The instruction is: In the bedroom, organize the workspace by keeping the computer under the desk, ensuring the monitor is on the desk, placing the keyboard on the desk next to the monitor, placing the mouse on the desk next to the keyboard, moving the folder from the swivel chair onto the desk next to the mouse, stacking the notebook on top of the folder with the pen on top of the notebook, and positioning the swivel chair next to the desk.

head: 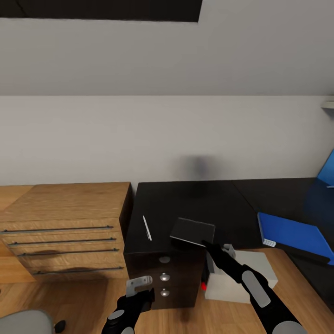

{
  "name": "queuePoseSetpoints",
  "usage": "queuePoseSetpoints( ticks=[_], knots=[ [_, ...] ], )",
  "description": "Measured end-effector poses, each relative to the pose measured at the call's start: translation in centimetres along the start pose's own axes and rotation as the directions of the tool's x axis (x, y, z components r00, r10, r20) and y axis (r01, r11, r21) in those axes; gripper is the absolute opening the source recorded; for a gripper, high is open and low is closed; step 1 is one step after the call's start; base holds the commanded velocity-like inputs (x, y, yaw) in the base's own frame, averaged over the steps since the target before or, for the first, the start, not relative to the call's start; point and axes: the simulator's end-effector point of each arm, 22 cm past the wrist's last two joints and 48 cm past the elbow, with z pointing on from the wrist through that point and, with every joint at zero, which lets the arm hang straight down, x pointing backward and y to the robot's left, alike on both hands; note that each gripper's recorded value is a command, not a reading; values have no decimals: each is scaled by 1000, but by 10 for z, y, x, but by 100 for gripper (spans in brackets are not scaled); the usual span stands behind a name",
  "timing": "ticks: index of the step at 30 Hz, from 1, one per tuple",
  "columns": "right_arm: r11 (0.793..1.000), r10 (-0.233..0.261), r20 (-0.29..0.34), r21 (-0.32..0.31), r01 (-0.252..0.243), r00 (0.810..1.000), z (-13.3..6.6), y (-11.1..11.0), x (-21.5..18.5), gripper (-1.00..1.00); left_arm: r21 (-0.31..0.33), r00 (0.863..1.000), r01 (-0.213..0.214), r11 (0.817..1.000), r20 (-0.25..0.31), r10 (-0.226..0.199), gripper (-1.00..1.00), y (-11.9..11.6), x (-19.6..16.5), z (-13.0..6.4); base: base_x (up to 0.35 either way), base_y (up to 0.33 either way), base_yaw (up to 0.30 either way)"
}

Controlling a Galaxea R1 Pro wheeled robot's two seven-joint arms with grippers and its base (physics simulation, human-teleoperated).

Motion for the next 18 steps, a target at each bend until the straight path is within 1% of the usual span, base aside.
queuePoseSetpoints(
  ticks=[2,3,10,12,13,14,15,18],
  knots=[
    [1000,-2,6,-6,2,1000,-1,6,-3,-100,0,1000,0,1000,0,0,100,-1,-2,-2,0,0,0],
    [1000,-8,15,-27,8,1000,-1,17,-9,-100,0,1000,0,1000,0,0,100,-1,-3,-4,0,0,0],
    [998,-28,22,-53,29,999,-3,41,-18,-100,4,1000,-6,1000,0,6,100,-5,-8,-13,0,0,0],
    [997,-35,28,-73,37,999,-5,53,-23,-100,5,1000,-8,1000,1,8,100,-6,-9,-15,0,0,0],
    [995,-32,27,-94,34,999,-7,64,-25,-100,5,1000,-10,1000,1,10,100,-7,-10,-17,0,0,0],
    [994,-20,27,-106,23,999,-9,69,-27,-100,5,1000,-10,1000,0,10,100,-7,-11,-18,0,0,0],
    [993,5,24,-122,-2,1000,-11,75,-29,-100,5,1000,-10,1000,0,10,100,-8,-11,-19,0,0,0],
    [988,52,10,-147,-50,999,-16,85,-35,-100,6,1000,-10,1000,0,10,100,-9,-14,-23,0,0,0]
  ],
)
